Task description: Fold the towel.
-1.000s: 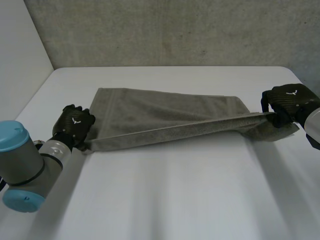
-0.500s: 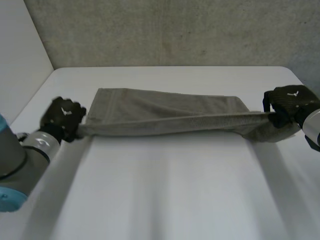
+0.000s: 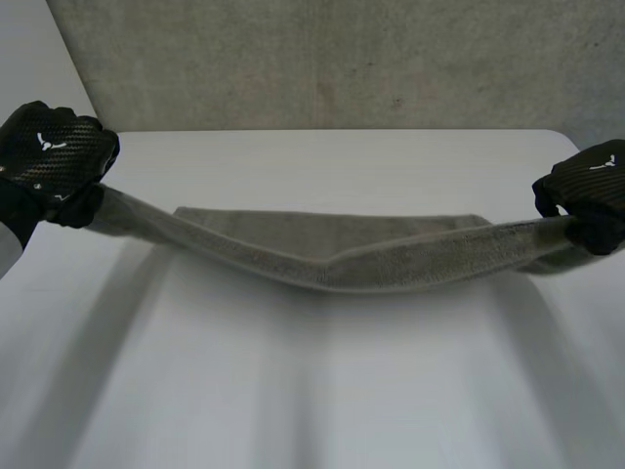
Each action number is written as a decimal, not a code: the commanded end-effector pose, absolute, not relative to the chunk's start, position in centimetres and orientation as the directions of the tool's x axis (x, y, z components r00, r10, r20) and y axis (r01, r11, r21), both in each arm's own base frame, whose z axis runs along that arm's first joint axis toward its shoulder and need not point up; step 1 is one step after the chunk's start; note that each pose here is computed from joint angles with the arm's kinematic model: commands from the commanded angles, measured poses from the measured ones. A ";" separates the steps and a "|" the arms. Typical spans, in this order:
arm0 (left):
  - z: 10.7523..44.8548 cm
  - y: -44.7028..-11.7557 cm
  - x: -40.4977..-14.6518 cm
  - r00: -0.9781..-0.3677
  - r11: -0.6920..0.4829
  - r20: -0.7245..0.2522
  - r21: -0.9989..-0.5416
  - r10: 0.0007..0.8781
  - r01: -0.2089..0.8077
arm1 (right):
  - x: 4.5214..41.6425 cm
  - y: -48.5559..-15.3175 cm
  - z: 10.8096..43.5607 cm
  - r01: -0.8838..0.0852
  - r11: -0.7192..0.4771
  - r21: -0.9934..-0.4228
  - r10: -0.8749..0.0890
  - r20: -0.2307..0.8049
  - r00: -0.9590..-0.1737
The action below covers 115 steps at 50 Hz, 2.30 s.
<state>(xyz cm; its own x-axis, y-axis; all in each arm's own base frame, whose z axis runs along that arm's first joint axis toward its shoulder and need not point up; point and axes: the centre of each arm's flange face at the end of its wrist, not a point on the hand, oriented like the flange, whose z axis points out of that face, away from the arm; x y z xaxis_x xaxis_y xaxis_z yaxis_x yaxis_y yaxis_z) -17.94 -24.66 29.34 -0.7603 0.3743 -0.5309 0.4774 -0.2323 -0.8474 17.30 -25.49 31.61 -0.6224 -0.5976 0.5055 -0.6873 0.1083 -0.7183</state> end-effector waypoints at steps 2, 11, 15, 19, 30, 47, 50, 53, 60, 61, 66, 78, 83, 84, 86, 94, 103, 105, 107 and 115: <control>27.5 -24.6 -17.3 -0.759 -0.115 -0.481 -0.868 0.438 0.483 | 17.4 -25.1 31.3 -0.712 0.106 -0.694 -0.613 0.519 -0.596; 25.8 -22.4 -17.4 -0.720 0.009 -0.445 -0.848 0.532 0.530 | 17.1 -23.4 28.8 -0.759 0.164 -0.630 -0.708 0.461 -0.535; 26.8 -22.1 -16.4 -0.719 -0.008 -0.465 -0.842 0.516 0.540 | 16.5 -22.4 29.7 -0.780 0.145 -0.608 -0.707 0.488 -0.512; 27.7 -22.9 -14.8 -0.727 -0.039 -0.464 -0.855 0.507 0.518 | 15.4 -22.9 30.4 -0.774 0.158 -0.613 -0.666 0.513 -0.542; 25.4 -25.3 -14.6 -0.713 0.001 -0.392 -0.876 0.581 0.483 | 15.6 -26.1 28.5 -0.735 0.130 -0.665 -0.692 0.470 -0.548; 18.4 -34.2 -18.9 -0.668 0.074 -0.373 -0.838 0.644 0.540 | 19.3 -33.8 23.1 -0.766 0.170 -0.620 -0.669 0.498 -0.552; 17.2 -35.7 -19.6 -0.663 0.074 -0.378 -0.834 0.646 0.547 | 19.9 -35.3 22.0 -0.751 0.163 -0.640 -0.650 0.503 -0.570; 16.1 -36.9 -20.5 -0.657 0.068 -0.388 -0.828 0.646 0.556 | 20.8 -36.2 21.0 -0.749 0.145 -0.646 -0.635 0.520 -0.572; 14.4 -38.7 -21.9 -0.654 0.057 -0.391 -0.831 0.648 0.554 | 21.5 -38.6 17.9 -0.772 0.173 -0.612 -0.585 0.566 -0.580; 14.2 -39.1 -22.5 -0.650 0.043 -0.395 -0.834 0.649 0.550 | 21.5 -38.6 17.9 -0.772 0.173 -0.612 -0.585 0.566 -0.580; 13.6 -40.2 -23.3 -0.650 0.014 -0.418 -0.834 0.635 0.551 | 22.3 -39.9 16.2 -0.772 0.158 -0.616 -0.571 0.581 -0.580; 13.8 -42.4 -23.5 -0.680 -0.044 -0.487 -0.829 0.548 0.558 | 23.0 -41.4 15.7 -0.746 0.119 -0.656 -0.526 0.596 -0.607; 13.7 -42.8 -23.7 -0.683 -0.075 -0.503 -0.830 0.530 0.553 | 23.1 -42.2 15.7 -0.727 0.110 -0.678 -0.488 0.600 -0.634; 13.7 -43.0 -23.7 -0.685 -0.083 -0.509 -0.829 0.521 0.553 | 23.0 -42.4 15.7 -0.725 0.111 -0.679 -0.477 0.604 -0.639; 13.7 -43.1 -23.7 -0.686 -0.091 -0.513 -0.829 0.515 0.552 | 23.0 -42.6 15.7 -0.725 0.112 -0.680 -0.470 0.606 -0.641; 13.2 -43.3 -24.5 -0.684 -0.098 -0.520 -0.826 0.512 0.555 | 23.0 -43.0 14.6 -0.729 0.123 -0.674 -0.470 0.607 -0.641; 13.0 -43.1 -24.7 -0.682 -0.095 -0.522 -0.824 0.513 0.559 | 23.0 -43.0 13.6 -0.736 0.149 -0.661 -0.466 0.609 -0.642; 13.0 -43.0 -24.6 -0.686 -0.087 -0.525 -0.821 0.504 0.564 | 23.3 -42.9 13.6 -0.741 0.152 -0.655 -0.460 0.617 -0.639; 13.2 -43.0 -24.7 -0.691 -0.083 -0.529 -0.819 0.493 0.568 | 23.3 -42.9 13.8 -0.739 0.155 -0.656 -0.449 0.619 -0.644; 16.1 -41.2 -24.6 -0.709 -0.066 -0.535 -0.817 0.460 0.574 | 23.7 -41.3 20.1 -0.604 0.121 -0.788 -0.401 0.518 -0.756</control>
<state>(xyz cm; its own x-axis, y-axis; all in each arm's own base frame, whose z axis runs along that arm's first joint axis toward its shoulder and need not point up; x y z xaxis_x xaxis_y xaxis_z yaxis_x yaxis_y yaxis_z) -24.82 -42.74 13.99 -0.6960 0.4833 -0.5311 0.5673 -0.0833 -0.8193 23.32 -42.77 14.99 -0.6625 -0.4401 0.6061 -0.7186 0.1453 -0.6801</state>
